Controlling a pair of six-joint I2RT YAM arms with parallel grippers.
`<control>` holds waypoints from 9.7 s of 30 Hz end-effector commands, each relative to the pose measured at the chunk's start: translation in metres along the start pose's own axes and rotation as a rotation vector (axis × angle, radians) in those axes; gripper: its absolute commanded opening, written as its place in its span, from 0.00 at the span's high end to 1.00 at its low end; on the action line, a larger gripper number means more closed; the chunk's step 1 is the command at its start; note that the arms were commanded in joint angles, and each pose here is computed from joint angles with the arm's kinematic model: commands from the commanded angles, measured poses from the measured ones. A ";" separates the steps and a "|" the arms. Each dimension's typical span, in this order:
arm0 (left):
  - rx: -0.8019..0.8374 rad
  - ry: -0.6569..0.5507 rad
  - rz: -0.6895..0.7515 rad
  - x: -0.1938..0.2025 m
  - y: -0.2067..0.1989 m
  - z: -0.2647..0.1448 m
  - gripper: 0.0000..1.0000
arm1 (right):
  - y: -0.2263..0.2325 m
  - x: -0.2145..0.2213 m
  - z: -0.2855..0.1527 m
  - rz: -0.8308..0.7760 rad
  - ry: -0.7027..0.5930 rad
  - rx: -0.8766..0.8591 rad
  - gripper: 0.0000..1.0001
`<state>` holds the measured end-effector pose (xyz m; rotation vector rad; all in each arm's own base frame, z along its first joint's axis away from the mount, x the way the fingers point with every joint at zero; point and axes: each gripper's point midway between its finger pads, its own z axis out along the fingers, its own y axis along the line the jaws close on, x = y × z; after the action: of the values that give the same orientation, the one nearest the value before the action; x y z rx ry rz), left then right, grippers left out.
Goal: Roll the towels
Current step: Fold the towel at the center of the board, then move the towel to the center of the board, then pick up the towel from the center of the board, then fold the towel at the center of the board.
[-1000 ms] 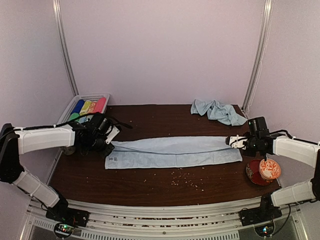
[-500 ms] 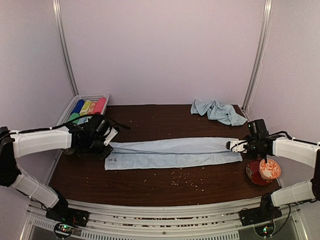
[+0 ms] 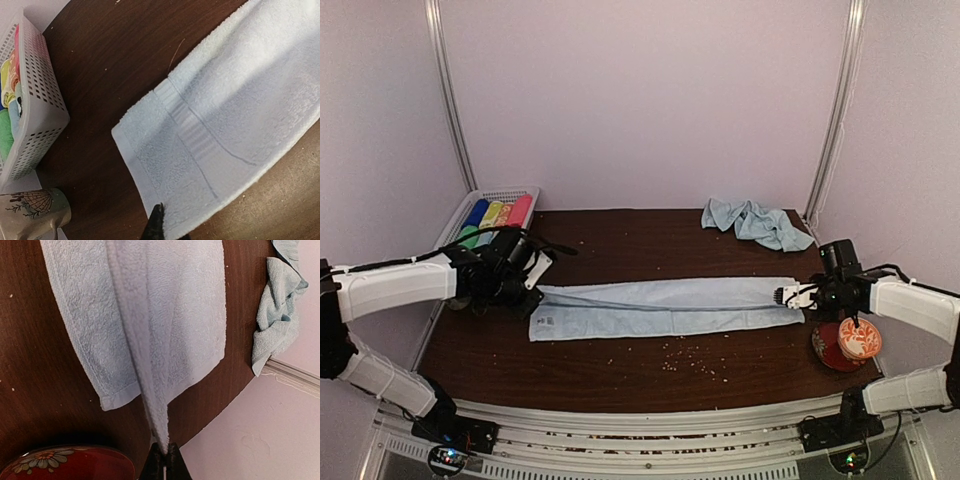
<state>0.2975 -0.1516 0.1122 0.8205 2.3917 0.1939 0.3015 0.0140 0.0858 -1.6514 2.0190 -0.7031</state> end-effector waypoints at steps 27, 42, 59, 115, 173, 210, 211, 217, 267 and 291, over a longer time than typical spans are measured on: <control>0.032 0.129 0.016 0.009 -0.016 0.012 0.39 | 0.022 0.001 0.002 -0.081 0.042 -0.033 0.34; -0.227 0.006 -0.118 -0.042 0.041 -0.018 0.04 | -0.087 -0.055 -0.069 0.307 -0.205 0.026 0.06; -0.060 0.105 -0.072 -0.063 -0.003 0.078 0.79 | -0.085 -0.073 0.039 0.923 -0.017 -0.146 0.87; -0.229 0.035 -0.148 -0.117 0.058 0.071 0.02 | -0.150 -0.123 0.014 0.927 -0.256 -0.127 0.39; 0.174 -0.133 -0.001 -0.172 -0.133 0.019 0.02 | -0.052 -0.005 0.087 1.432 -0.002 -0.491 0.31; 0.015 -0.256 -0.041 -0.115 -0.068 -0.038 0.02 | 0.028 -0.030 0.104 1.445 0.080 -0.743 0.52; 0.014 -0.258 -0.042 -0.115 -0.067 -0.038 0.02 | 0.029 -0.031 0.104 1.443 0.080 -0.747 0.52; 0.012 -0.256 -0.040 -0.115 -0.067 -0.038 0.02 | 0.031 -0.027 0.109 1.446 0.105 -0.720 0.61; -0.014 -0.247 -0.061 -0.107 -0.044 -0.038 0.02 | -0.087 -0.193 -0.039 1.127 -0.370 -0.927 1.00; -0.002 -0.230 -0.113 -0.108 -0.024 -0.029 0.02 | -0.070 -0.369 -0.070 0.983 -0.599 -1.181 1.00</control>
<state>0.3326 -0.2309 0.1731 0.6726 2.2396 0.0845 0.3880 0.3516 0.1833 -0.7480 2.4394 1.2773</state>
